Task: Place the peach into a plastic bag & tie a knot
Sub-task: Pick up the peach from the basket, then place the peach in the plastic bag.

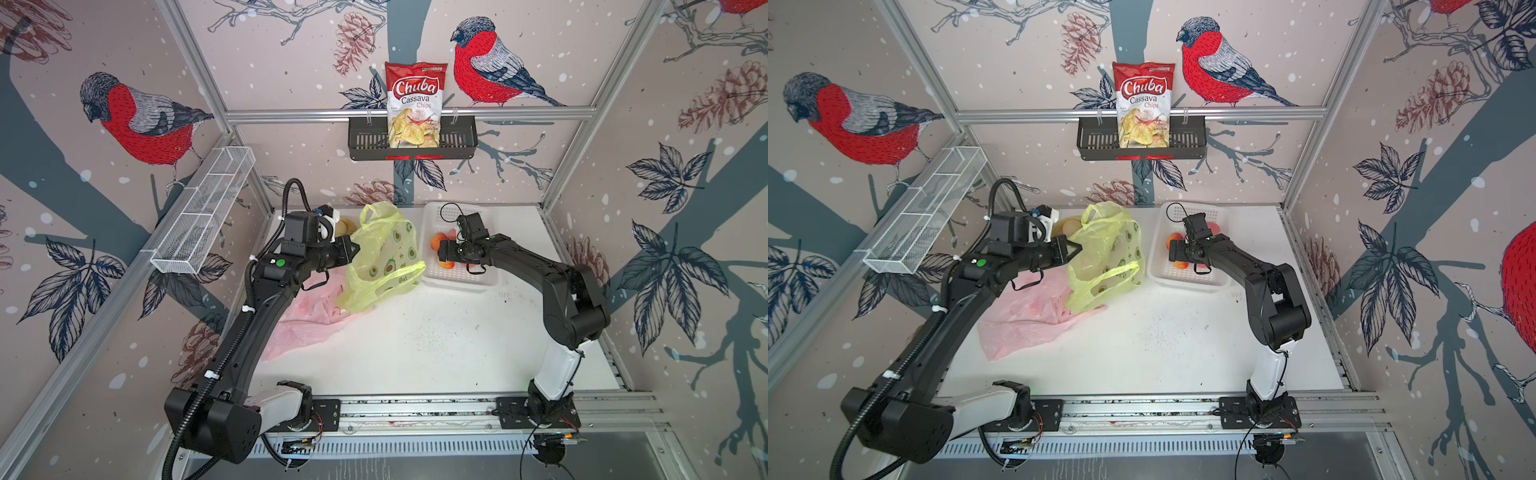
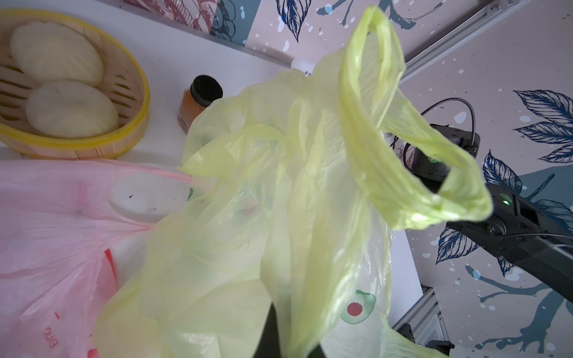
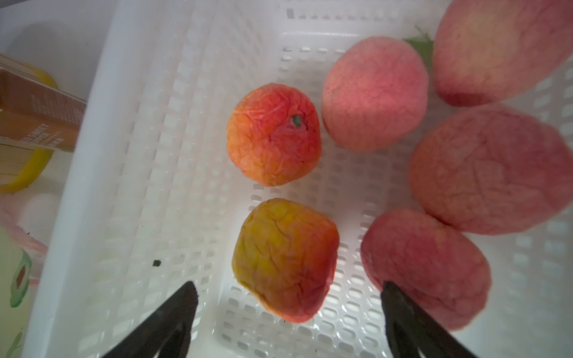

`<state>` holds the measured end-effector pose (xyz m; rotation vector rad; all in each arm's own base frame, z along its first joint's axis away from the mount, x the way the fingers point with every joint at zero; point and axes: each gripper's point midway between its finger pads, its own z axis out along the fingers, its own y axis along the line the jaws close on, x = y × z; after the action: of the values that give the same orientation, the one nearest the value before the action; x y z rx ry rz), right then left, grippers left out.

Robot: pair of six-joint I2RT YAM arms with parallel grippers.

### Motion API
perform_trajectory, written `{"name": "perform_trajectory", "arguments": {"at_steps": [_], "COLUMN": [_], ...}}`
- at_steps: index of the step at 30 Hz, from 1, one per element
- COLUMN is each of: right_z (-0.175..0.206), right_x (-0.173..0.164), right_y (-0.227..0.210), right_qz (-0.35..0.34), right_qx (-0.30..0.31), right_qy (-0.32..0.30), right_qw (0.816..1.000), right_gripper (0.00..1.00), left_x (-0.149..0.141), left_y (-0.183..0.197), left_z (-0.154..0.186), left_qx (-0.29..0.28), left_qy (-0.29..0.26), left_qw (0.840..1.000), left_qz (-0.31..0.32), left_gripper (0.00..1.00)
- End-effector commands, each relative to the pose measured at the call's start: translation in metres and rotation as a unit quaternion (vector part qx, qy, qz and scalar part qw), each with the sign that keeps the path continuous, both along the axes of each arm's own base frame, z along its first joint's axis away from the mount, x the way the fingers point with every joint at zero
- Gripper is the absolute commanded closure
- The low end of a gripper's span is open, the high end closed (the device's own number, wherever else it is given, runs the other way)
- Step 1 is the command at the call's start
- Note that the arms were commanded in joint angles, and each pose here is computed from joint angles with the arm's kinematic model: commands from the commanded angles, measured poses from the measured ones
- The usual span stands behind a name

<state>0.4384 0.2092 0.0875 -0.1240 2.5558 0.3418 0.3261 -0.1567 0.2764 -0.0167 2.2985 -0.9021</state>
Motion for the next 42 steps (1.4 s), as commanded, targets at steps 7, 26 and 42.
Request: {"name": "perform_trajectory", "arguments": {"at_steps": [7,26,42], "right_z": [-0.027,0.131,0.163], "right_x": [0.008,-0.073,-0.106], "right_y": [0.001,0.022,0.137], "right_qz": [-0.022,0.086,0.215], "right_qx": [-0.007,0.136,0.212], "right_qy": [0.012,-0.091,-0.057], "right_qw": [1.0,0.983,0.951], "right_gripper": [0.14,0.63,0.17], "left_x": [0.008,0.029,0.027], "left_y": [-0.013,-0.025,-0.029], "left_z": [-0.014,-0.017,-0.016], "left_qx": [-0.046,-0.067,-0.084], "left_qy": [-0.019,-0.02,-0.021], "left_qw": [0.999,0.997,0.996], "left_qz": [-0.012,-0.026,-0.035], "left_gripper": [1.0,1.0,1.0]}}
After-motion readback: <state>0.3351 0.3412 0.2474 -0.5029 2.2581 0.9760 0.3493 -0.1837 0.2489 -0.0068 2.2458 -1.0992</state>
